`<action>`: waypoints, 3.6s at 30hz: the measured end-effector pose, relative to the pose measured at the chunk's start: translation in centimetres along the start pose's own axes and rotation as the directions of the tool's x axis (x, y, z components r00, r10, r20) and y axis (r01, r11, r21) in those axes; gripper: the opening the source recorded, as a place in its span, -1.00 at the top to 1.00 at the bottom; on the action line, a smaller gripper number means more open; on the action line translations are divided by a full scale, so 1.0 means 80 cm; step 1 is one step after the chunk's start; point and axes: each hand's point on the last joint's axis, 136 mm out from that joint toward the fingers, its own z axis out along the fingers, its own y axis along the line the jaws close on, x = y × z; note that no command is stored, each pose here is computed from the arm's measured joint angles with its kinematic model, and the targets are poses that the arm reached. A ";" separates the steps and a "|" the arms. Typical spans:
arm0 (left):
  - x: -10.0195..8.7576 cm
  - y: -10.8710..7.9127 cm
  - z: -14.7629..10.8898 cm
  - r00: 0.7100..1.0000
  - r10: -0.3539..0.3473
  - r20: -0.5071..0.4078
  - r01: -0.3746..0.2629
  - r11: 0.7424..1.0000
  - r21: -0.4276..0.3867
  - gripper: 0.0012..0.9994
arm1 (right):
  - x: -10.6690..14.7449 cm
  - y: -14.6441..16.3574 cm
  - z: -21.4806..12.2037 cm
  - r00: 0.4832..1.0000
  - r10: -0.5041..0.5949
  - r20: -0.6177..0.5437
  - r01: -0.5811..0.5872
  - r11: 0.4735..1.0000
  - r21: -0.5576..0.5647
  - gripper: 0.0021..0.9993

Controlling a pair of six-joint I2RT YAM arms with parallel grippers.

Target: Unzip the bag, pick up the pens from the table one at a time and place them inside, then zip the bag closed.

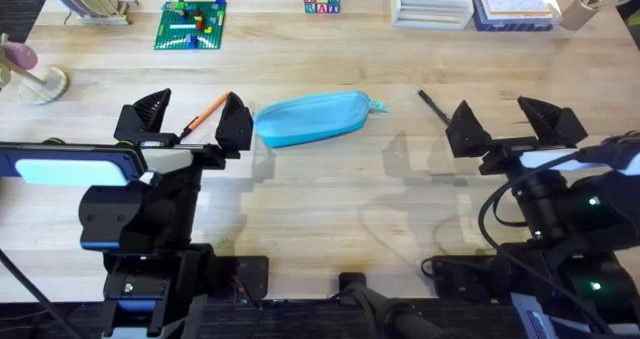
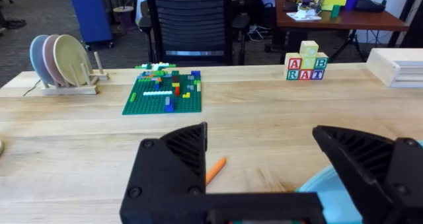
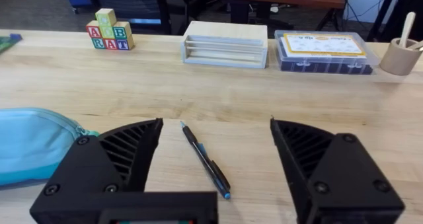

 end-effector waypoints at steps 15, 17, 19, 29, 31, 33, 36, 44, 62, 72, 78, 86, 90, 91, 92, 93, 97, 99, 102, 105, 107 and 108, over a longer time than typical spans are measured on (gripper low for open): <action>-0.011 0.000 0.000 0.999 0.000 0.037 0.000 1.000 0.000 -0.99 | -0.001 0.001 0.000 1.000 0.000 0.003 0.000 1.000 -0.003 -0.99; -0.016 0.000 0.000 0.999 0.000 0.053 0.000 1.000 0.000 -0.99 | -0.001 0.001 0.000 1.000 0.001 0.004 -0.001 1.000 -0.004 -0.99; -0.017 0.000 -0.001 0.999 0.000 0.053 0.000 1.000 0.000 -0.99 | -0.002 0.001 0.000 1.000 0.006 0.003 -0.006 1.000 -0.005 -0.99; -0.079 0.000 -0.022 0.997 0.000 0.071 0.000 1.000 -0.002 -0.99 | -0.087 0.004 -0.025 0.992 0.030 0.120 -0.028 0.999 -0.019 -0.99; -0.092 0.001 -0.029 0.997 0.000 0.072 0.000 1.000 -0.008 -0.99 | -0.103 0.005 -0.032 0.991 0.030 0.133 -0.027 0.999 -0.019 -0.99; -0.107 0.002 -0.037 0.997 0.000 0.073 0.001 1.000 -0.015 -0.99 | -0.114 0.005 -0.039 0.990 0.030 0.134 -0.028 0.999 -0.020 -0.99; -0.124 0.005 -0.045 0.998 0.000 0.059 0.001 1.000 -0.029 -0.99 | -0.123 0.005 -0.045 0.993 0.034 0.110 -0.032 0.999 -0.019 -0.99; -0.132 0.007 -0.037 0.990 -0.002 -0.141 -0.004 0.999 -0.039 -0.99 | -0.133 0.005 -0.039 0.997 0.044 -0.059 -0.044 0.999 -0.013 -0.99; -0.106 0.007 0.023 0.801 -0.008 -0.598 -0.013 0.999 -0.030 -0.99 | -0.114 0.003 0.018 0.856 0.060 -0.513 -0.061 0.998 0.014 -0.99; -0.065 0.001 0.041 0.684 -0.009 -0.730 0.002 1.000 -0.011 -0.99 | -0.078 0.003 0.035 0.751 0.065 -0.657 -0.066 0.998 0.024 -1.00; -0.055 0.001 0.045 0.660 -0.010 -0.751 0.004 1.000 -0.010 -0.99 | -0.070 0.003 0.038 0.734 0.066 -0.676 -0.066 0.997 0.026 -1.00; -0.059 0.001 0.050 0.676 -0.010 -0.737 0.004 1.000 -0.009 -0.99 | -0.072 0.003 0.039 0.736 0.066 -0.673 -0.066 0.997 0.025 -1.00; -0.059 0.001 0.050 0.677 -0.010 -0.736 0.004 1.000 -0.009 -0.99 | -0.072 0.003 0.039 0.736 0.066 -0.673 -0.066 0.997 0.026 -0.99; -0.059 0.001 0.050 0.677 -0.010 -0.736 0.004 1.000 -0.009 -0.99 | -0.072 0.003 0.039 0.736 0.066 -0.673 -0.066 0.997 0.026 -1.00; -0.059 0.001 0.050 0.677 -0.010 -0.736 0.004 1.000 -0.009 -0.99 | -0.072 0.003 0.039 0.736 0.066 -0.673 -0.066 0.997 0.026 -0.99; -0.059 0.001 0.050 0.677 -0.010 -0.736 0.004 1.000 -0.009 -0.99 | -0.072 0.003 0.039 0.736 0.066 -0.673 -0.066 0.997 0.026 -0.99; -0.059 0.000 0.049 0.674 -0.009 -0.739 0.007 1.000 -0.006 -0.99 | -0.072 0.003 0.039 0.736 0.066 -0.673 -0.066 0.997 0.026 -0.99; -0.059 -0.003 0.049 0.674 0.007 -0.739 0.008 1.000 0.016 -0.99 | -0.072 0.003 0.039 0.736 0.066 -0.673 -0.066 0.997 0.025 -0.99; -0.059 -0.013 0.049 0.676 0.072 -0.734 0.001 0.995 0.099 -0.99 | -0.072 0.003 0.039 0.736 0.066 -0.673 -0.066 0.997 0.025 -0.99; -0.059 -0.023 0.047 0.679 0.145 -0.720 0.002 0.980 0.199 -0.99 | -0.072 0.003 0.039 0.736 0.066 -0.673 -0.066 0.997 0.025 -0.99; -0.061 -0.025 0.046 0.689 0.179 -0.703 0.007 0.967 0.253 -0.99 | -0.072 0.003 0.038 0.736 0.066 -0.674 -0.066 0.997 0.026 -1.00; -0.062 -0.026 0.046 0.695 0.197 -0.691 0.010 0.959 0.283 -0.99 | -0.072 0.003 0.039 0.736 0.066 -0.673 -0.066 0.997 0.026 -0.99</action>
